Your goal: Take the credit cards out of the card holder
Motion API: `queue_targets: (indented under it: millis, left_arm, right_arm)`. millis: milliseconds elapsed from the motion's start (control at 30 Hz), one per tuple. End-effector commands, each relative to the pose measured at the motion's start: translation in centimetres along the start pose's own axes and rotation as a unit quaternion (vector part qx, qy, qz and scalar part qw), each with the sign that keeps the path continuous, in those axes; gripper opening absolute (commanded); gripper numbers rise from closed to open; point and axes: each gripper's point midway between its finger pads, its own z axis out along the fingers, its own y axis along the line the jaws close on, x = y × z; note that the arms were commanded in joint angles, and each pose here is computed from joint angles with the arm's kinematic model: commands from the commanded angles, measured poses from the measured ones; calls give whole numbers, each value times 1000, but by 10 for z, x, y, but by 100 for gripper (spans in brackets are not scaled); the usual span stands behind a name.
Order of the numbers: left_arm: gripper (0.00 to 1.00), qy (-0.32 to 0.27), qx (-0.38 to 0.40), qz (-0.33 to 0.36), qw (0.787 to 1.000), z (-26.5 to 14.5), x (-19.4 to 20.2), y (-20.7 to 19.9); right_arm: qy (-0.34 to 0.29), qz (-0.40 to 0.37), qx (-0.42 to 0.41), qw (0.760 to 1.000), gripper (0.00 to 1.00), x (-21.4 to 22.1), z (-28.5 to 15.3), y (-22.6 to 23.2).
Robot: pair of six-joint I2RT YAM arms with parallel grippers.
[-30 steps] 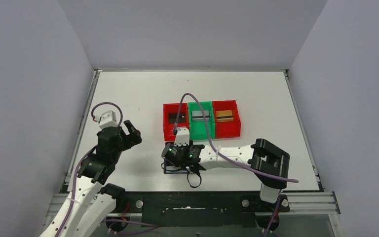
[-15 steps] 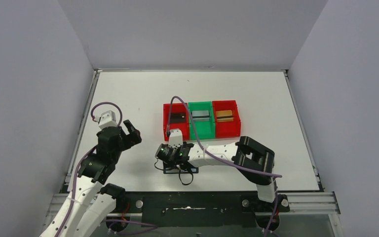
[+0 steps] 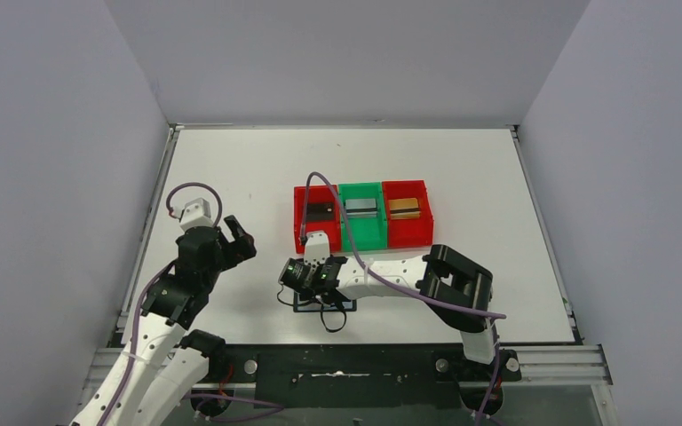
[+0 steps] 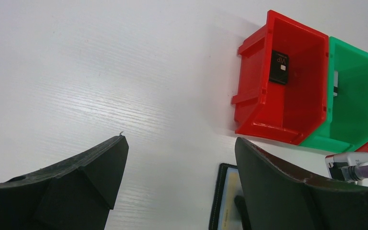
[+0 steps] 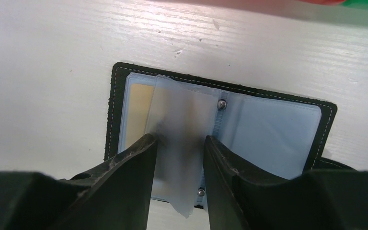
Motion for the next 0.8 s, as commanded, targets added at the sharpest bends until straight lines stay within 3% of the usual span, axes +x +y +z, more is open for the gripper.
queue_targets:
  millis: [0,433,767]
  left_arm:
    - [84,-15,14,-5,1000,0,-10,-7]
    - [84,7,32,5,999,4,-2,-15]
    - [84,48,111,21,992,3,12,-44]
  right_arm:
    - [-11,12,-9,1000,39,-8,-3,2]
    - [-4,133,-154,979,36,-16,-11,-3]
    - [-2,179,-191,965,34,-16,-13,-12]
